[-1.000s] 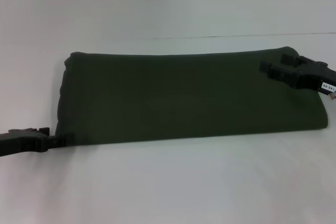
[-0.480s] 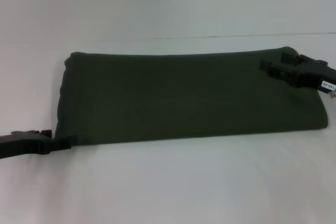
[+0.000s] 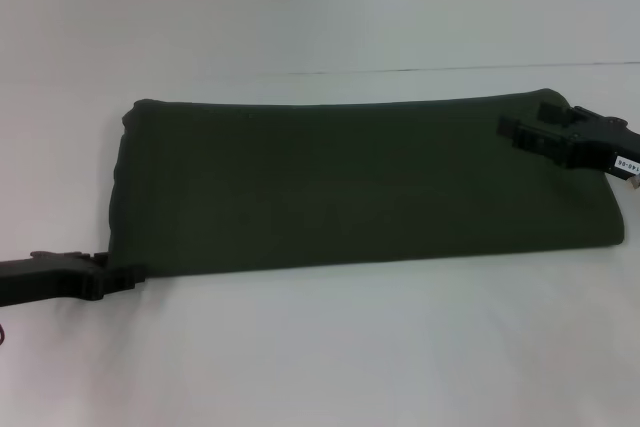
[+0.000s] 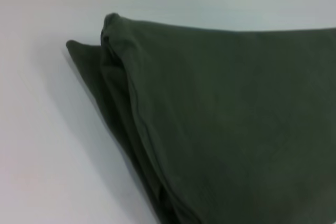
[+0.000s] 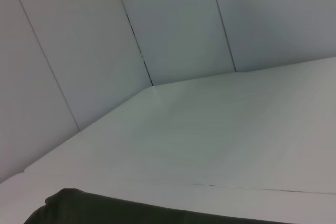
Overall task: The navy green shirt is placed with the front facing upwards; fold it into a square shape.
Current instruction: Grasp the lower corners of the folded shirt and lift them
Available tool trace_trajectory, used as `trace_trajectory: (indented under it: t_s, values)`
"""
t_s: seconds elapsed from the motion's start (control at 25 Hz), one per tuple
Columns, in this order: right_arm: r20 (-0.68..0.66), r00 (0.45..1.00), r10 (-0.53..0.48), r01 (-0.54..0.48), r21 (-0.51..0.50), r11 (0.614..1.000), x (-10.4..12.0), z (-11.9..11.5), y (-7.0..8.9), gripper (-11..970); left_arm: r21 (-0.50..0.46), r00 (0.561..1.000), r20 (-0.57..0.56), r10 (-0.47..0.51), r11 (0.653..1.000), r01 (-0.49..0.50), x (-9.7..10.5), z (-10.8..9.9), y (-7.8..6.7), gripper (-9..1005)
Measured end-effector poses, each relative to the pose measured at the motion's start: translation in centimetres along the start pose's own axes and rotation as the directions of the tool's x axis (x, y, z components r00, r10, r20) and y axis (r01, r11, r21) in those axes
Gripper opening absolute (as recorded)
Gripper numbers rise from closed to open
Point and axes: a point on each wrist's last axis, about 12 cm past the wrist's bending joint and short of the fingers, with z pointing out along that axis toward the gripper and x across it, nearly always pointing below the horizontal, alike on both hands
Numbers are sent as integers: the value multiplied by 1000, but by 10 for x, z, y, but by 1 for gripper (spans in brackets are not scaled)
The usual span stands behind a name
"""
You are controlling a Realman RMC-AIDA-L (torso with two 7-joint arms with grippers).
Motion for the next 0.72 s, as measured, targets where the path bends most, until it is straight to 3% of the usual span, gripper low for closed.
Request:
trace_trajectory:
  t_s: [0.36, 0.72]
  values:
    - [0, 1000, 1, -1, -3, 1000, 0, 0, 0, 856, -12, 1000, -10, 6, 1000, -6, -1, 2, 0, 322]
    - [-1, 1000, 3, -3, -4, 1000, 1, -1, 0, 857, -17, 1000, -4, 10, 1000, -10, -1, 2, 0, 135]
